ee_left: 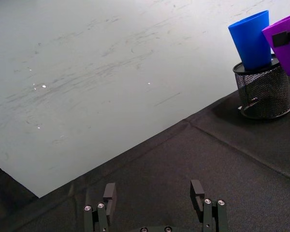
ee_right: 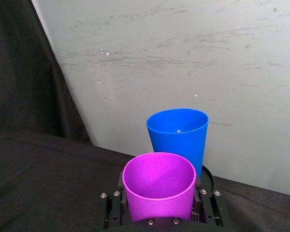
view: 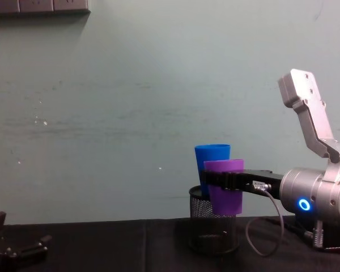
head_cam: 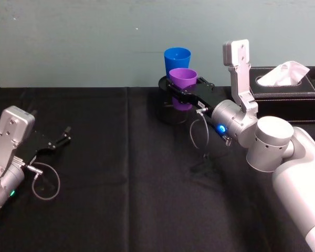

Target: Pick up one cup with a gripper and tap it against the other cup.

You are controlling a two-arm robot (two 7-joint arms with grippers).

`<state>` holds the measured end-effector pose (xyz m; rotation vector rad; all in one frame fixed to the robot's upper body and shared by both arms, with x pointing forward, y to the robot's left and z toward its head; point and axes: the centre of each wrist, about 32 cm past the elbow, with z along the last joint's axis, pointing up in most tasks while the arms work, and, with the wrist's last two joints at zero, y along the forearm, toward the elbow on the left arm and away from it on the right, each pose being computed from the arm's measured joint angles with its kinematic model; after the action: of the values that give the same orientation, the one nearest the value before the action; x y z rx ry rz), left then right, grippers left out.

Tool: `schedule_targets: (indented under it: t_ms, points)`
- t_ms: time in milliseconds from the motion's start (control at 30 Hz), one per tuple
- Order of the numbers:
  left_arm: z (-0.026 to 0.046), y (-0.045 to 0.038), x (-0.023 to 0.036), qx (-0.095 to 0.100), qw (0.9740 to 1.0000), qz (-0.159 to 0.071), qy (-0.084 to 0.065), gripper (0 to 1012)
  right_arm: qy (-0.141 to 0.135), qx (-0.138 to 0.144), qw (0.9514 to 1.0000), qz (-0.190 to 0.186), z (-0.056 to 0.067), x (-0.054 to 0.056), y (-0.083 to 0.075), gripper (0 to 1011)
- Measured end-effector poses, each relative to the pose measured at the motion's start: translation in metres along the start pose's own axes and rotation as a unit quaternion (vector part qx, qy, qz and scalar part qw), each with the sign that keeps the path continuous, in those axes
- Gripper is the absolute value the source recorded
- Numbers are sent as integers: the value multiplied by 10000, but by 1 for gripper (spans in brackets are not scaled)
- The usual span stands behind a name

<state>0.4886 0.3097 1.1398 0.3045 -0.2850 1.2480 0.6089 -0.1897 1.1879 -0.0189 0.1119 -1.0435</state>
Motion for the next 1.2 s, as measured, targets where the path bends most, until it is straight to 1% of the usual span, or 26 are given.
schedule_targets:
  t_ms: [700, 967, 1067, 1133, 1200]
  points:
    - [0, 0, 0, 0, 10000, 0, 0, 1000, 0, 0, 10000, 0, 0, 0, -2, 733]
    - [0, 0, 0, 0, 10000, 0, 0, 1000, -51, 57, 9999, 71, -52, -79, -205, 733]
    - [0, 0, 0, -1, 10000, 0, 0, 1000, -71, 106, 9999, 94, -83, -136, -344, 733]
    - [0, 0, 0, 0, 10000, 0, 0, 1000, -70, 131, 9998, 111, -95, -162, -401, 733]
    - [0, 0, 0, 0, 10000, 0, 0, 1000, -53, 149, 9998, 141, -133, -201, -490, 733]
